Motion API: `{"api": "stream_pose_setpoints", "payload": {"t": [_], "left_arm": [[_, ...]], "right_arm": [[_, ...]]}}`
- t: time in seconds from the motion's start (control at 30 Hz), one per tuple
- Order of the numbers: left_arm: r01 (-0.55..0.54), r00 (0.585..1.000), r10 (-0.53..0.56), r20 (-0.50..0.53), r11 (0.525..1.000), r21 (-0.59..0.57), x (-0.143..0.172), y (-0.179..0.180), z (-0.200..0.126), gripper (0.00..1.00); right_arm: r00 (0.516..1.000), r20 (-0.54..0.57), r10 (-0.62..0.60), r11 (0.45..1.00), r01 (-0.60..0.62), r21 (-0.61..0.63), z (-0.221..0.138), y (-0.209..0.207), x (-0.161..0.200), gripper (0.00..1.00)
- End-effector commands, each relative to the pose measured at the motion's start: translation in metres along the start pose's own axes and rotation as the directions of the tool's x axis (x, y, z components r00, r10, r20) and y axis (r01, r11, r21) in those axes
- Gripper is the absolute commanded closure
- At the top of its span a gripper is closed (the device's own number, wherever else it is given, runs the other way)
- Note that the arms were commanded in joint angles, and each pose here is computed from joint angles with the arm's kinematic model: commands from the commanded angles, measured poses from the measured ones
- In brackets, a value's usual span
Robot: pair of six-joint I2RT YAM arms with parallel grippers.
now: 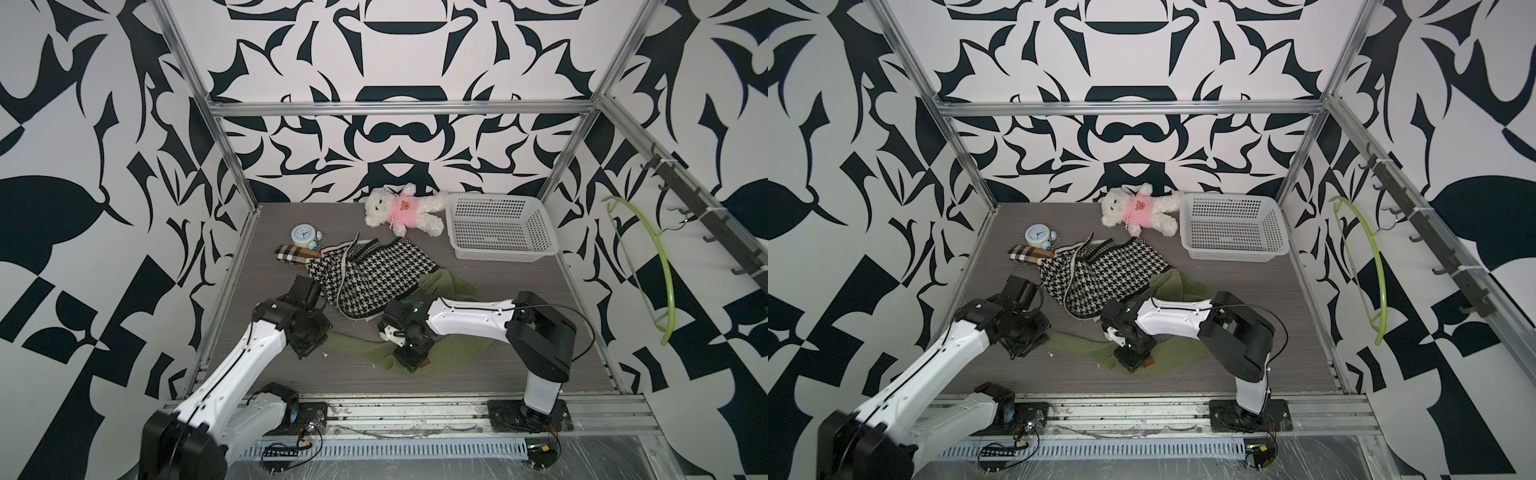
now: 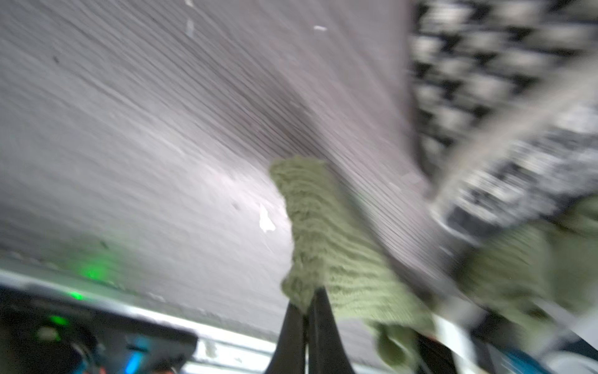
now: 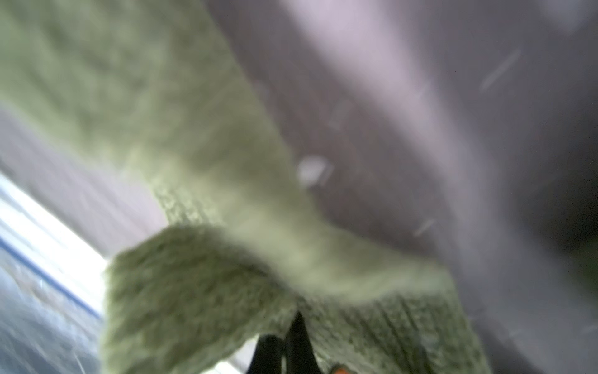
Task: Roll up the scarf and place it into the basket
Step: Flatten out the scarf at the center of the board.
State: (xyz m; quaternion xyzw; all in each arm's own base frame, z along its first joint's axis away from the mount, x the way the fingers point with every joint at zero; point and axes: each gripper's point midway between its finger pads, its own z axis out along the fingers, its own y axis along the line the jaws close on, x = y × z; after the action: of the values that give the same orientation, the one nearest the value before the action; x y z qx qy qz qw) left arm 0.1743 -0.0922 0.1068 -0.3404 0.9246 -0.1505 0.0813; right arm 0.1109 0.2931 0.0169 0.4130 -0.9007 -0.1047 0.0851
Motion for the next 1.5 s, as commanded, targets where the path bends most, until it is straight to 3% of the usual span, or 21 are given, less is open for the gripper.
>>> {"api": "stream_pose_setpoints", "payload": {"t": [0.0, 0.03, 0.1, 0.13, 0.17, 0.27, 0.4, 0.53, 0.7, 0.83, 0.93, 1.07, 1.17, 1.33, 1.47], "left_arm": [[0.151, 0.987, -0.152, 0.051, 0.988, 0.010, -0.009, 0.002, -0.018, 0.97], [0.184, 0.979, -0.183, 0.087, 0.983, 0.002, -0.028, 0.001, -0.015, 0.82], [0.261, 0.964, -0.262, 0.044, 0.965, 0.026, -0.060, -0.008, -0.001, 0.57], [0.277, 0.960, -0.278, 0.029, 0.960, 0.042, -0.075, -0.014, 0.008, 0.37], [0.269, 0.962, -0.271, 0.024, 0.961, 0.069, -0.089, -0.024, 0.012, 0.29], [0.215, 0.976, -0.216, 0.019, 0.975, 0.056, -0.105, -0.041, 0.017, 0.21], [0.203, 0.978, -0.207, 0.039, 0.976, 0.075, -0.104, -0.041, 0.007, 0.21], [0.143, 0.989, -0.148, 0.019, 0.976, 0.165, -0.085, -0.050, 0.000, 0.22], [-0.013, 0.988, 0.055, -0.146, 0.963, 0.271, -0.027, -0.083, 0.009, 0.22], [-0.107, 0.942, 0.208, -0.262, 0.930, 0.353, 0.025, -0.112, 0.018, 0.21], [-0.184, 0.917, 0.274, -0.290, 0.935, 0.303, 0.049, -0.115, 0.024, 0.20], [-0.168, 0.919, 0.224, -0.324, 0.967, 0.190, 0.066, -0.090, 0.043, 0.20], [-0.086, 0.951, 0.122, -0.282, 0.987, 0.136, 0.063, -0.063, 0.049, 0.22], [0.009, 0.969, 0.020, -0.245, 0.993, 0.119, 0.060, -0.042, 0.060, 0.24], [-0.007, 0.963, 0.028, -0.268, 0.997, 0.078, 0.068, -0.034, 0.066, 0.24]], "right_arm": [[0.986, -0.164, -0.044, 0.999, 0.043, -0.005, -0.001, 0.003, 0.050, 1.00], [0.984, -0.168, -0.056, 0.998, 0.057, 0.000, -0.001, 0.002, 0.051, 1.00], [0.982, -0.178, -0.064, 0.998, 0.068, 0.015, -0.002, -0.001, 0.048, 1.00], [0.983, -0.172, -0.066, 0.997, 0.070, 0.014, -0.002, 0.000, 0.046, 1.00], [0.984, -0.165, -0.065, 0.998, 0.068, 0.012, -0.003, 0.001, 0.044, 1.00], [0.991, -0.124, -0.058, 0.998, 0.060, 0.016, -0.011, 0.003, 0.039, 1.00], [0.999, -0.039, -0.033, 0.999, 0.035, 0.028, -0.027, 0.003, 0.027, 1.00], [1.000, -0.011, -0.018, 1.000, 0.018, 0.010, -0.029, 0.005, 0.017, 1.00], [1.000, -0.006, -0.023, 0.999, 0.023, -0.038, -0.021, 0.019, -0.002, 1.00], [0.997, -0.012, -0.077, 0.994, 0.076, -0.083, -0.009, 0.044, -0.013, 1.00], [0.999, -0.020, -0.048, 0.995, 0.046, -0.089, 0.007, 0.042, -0.013, 1.00], [0.995, 0.006, 0.103, 0.993, -0.102, -0.061, 0.022, 0.018, -0.009, 1.00], [0.979, 0.039, 0.200, 0.979, -0.198, -0.046, 0.030, 0.003, -0.006, 1.00], [0.962, 0.058, 0.266, 0.964, -0.266, -0.013, 0.041, -0.009, -0.002, 1.00], [0.956, 0.072, 0.283, 0.959, -0.284, 0.003, 0.043, -0.014, -0.002, 1.00]]}}
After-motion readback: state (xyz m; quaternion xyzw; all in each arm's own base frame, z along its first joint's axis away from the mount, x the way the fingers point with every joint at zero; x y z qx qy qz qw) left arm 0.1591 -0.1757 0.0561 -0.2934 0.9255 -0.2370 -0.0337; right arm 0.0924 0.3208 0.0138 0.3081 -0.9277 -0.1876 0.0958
